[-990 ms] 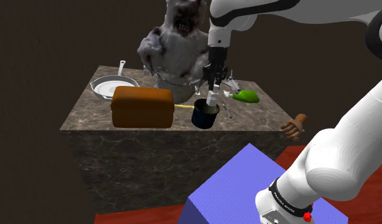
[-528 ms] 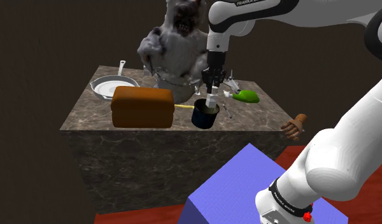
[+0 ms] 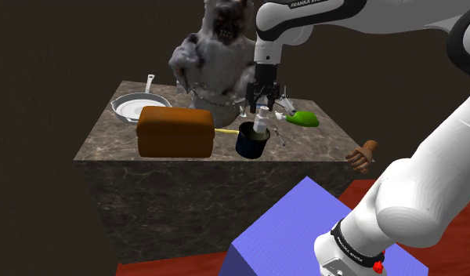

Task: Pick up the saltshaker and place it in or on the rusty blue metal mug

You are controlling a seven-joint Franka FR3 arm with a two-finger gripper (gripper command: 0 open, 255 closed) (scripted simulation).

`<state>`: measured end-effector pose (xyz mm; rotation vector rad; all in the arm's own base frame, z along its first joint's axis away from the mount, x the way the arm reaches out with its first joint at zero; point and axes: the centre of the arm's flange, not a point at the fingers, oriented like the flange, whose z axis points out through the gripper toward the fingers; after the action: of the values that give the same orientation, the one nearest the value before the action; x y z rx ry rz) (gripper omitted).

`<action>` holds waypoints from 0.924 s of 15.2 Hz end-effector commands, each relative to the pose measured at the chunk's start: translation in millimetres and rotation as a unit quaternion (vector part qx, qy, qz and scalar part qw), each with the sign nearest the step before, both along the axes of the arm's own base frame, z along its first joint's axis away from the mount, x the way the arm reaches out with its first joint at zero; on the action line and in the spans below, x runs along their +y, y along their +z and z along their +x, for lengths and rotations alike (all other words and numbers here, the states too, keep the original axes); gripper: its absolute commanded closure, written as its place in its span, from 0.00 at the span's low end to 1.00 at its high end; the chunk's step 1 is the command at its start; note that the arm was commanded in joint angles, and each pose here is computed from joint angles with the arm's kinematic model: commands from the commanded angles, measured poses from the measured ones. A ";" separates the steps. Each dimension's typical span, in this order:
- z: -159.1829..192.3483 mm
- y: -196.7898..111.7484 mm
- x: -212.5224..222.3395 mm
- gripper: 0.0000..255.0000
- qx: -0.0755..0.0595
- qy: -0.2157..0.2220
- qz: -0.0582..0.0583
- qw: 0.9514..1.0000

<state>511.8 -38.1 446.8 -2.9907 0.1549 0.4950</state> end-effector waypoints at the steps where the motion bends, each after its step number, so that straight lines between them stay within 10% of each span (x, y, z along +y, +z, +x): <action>1: 0.2 -4.6 -1.5 0.00 0.005 -0.001 0.000 1.000; 14: 15.2 41.3 -5.7 0.00 0.005 -0.001 0.000 1.000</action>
<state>527.0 -43.8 488.1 -2.9882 0.1588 0.5103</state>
